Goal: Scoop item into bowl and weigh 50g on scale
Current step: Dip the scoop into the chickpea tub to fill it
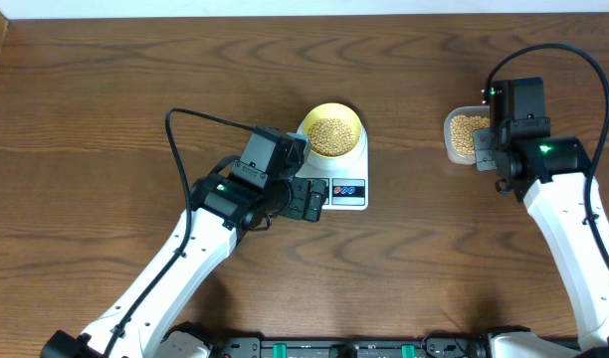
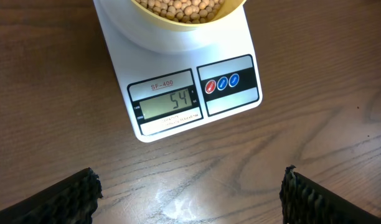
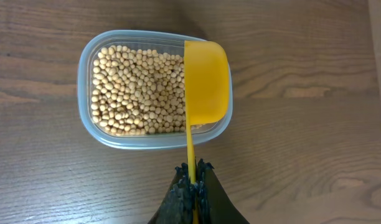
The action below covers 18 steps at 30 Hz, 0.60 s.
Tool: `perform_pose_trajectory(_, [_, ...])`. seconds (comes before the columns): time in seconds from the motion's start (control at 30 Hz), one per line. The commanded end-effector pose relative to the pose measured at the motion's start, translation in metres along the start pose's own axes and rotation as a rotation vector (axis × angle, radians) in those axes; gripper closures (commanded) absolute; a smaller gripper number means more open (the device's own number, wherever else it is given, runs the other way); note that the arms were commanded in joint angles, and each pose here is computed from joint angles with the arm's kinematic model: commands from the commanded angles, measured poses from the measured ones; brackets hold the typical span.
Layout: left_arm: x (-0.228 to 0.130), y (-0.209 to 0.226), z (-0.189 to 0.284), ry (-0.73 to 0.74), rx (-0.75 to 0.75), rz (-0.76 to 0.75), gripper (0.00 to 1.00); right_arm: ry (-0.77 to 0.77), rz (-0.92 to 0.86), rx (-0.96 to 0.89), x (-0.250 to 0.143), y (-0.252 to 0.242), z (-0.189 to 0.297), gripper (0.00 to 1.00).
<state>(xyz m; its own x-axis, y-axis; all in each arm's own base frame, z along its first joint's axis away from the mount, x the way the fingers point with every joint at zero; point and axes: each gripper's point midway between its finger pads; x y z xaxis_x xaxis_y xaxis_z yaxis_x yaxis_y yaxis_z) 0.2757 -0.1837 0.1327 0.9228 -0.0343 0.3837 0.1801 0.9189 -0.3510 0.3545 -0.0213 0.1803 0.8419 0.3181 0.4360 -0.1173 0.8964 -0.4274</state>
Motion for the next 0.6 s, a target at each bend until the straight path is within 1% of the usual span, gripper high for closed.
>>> perform_pose_trajectory(0.0, [-0.002,-0.001,0.002,0.0,-0.012,-0.006,0.06,-0.023,0.003,0.01,0.003,0.002,0.006,0.99])
perform_pose_trajectory(0.13, [-0.002,-0.001,0.002,0.0,-0.012,-0.006,0.06,-0.098,-0.045,0.232,0.018,0.038,0.011,0.99])
perform_pose_trajectory(0.23, [-0.002,-0.001,0.002,0.0,-0.012,-0.006,0.06,-0.171,-0.157,0.354,0.039,0.055,0.019,0.99])
perform_pose_trajectory(0.43, [-0.002,-0.001,0.002,0.0,-0.012,-0.006,0.06,-0.37,-0.285,0.543,0.09,0.07,0.045,0.99])
perform_pose_trajectory(0.57, [-0.002,-0.001,0.002,0.0,-0.012,-0.006,0.06,-0.497,-0.315,0.676,0.119,0.079,0.069,0.99])
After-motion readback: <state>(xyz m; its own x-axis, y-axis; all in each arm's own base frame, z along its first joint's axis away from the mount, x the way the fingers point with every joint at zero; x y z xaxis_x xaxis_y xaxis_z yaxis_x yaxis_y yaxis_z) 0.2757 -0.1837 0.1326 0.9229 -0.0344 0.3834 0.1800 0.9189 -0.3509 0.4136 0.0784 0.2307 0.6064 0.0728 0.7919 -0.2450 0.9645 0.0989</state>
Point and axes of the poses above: each gripper's point midway between its finger pads, its own z axis back along the fingers, its own y axis along the line the jaws close on, x = y × z, and after that the axes turned 10 degrees about z, right-handed
